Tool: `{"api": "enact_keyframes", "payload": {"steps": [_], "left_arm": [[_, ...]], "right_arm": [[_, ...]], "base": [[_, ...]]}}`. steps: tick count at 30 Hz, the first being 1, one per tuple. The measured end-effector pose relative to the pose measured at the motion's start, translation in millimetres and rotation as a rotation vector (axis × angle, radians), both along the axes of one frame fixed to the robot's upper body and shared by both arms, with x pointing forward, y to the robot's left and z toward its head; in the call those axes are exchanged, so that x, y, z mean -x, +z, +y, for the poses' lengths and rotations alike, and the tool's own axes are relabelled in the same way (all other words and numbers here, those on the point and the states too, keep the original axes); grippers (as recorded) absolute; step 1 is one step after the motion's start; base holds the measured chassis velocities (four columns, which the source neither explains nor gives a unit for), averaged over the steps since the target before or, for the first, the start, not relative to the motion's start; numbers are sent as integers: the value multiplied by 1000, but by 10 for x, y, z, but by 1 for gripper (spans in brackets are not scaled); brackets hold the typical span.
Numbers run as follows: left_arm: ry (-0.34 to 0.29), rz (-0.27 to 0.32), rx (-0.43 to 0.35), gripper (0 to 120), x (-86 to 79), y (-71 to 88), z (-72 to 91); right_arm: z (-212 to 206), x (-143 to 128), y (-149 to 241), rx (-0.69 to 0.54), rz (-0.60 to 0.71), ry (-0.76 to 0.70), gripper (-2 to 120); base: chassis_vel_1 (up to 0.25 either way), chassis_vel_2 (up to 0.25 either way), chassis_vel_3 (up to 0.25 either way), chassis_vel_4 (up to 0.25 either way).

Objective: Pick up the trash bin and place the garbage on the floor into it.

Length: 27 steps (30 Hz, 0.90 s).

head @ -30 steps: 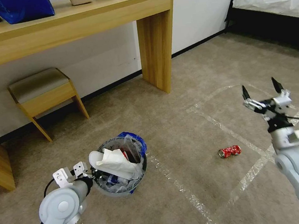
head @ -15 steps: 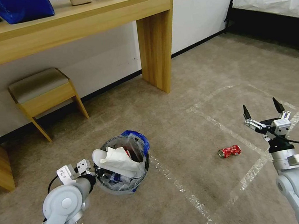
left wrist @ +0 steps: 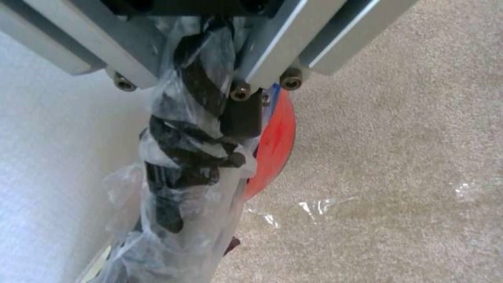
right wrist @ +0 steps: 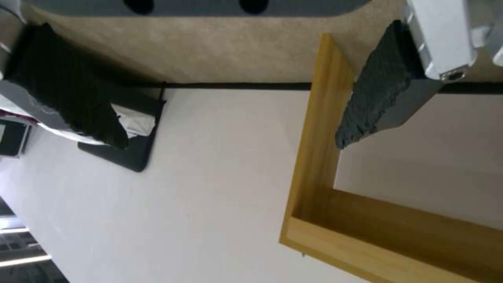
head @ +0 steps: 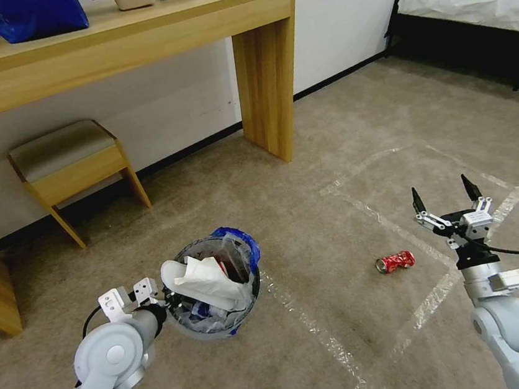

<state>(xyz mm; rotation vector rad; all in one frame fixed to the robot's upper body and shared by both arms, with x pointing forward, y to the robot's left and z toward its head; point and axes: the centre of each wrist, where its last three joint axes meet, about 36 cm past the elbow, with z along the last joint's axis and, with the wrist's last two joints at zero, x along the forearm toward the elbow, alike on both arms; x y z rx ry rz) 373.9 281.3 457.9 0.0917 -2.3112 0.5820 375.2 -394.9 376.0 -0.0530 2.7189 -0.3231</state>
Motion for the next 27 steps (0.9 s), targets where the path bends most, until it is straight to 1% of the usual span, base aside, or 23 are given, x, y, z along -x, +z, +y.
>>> {"api": "enact_keyframes", "payload": {"steps": [27], "left_arm": [[-1, 0, -5, 0, 16, 7, 2]], "right_arm": [[49, -35, -132, -6, 13, 13, 100]], "base": [[0, 0, 0, 0]]}}
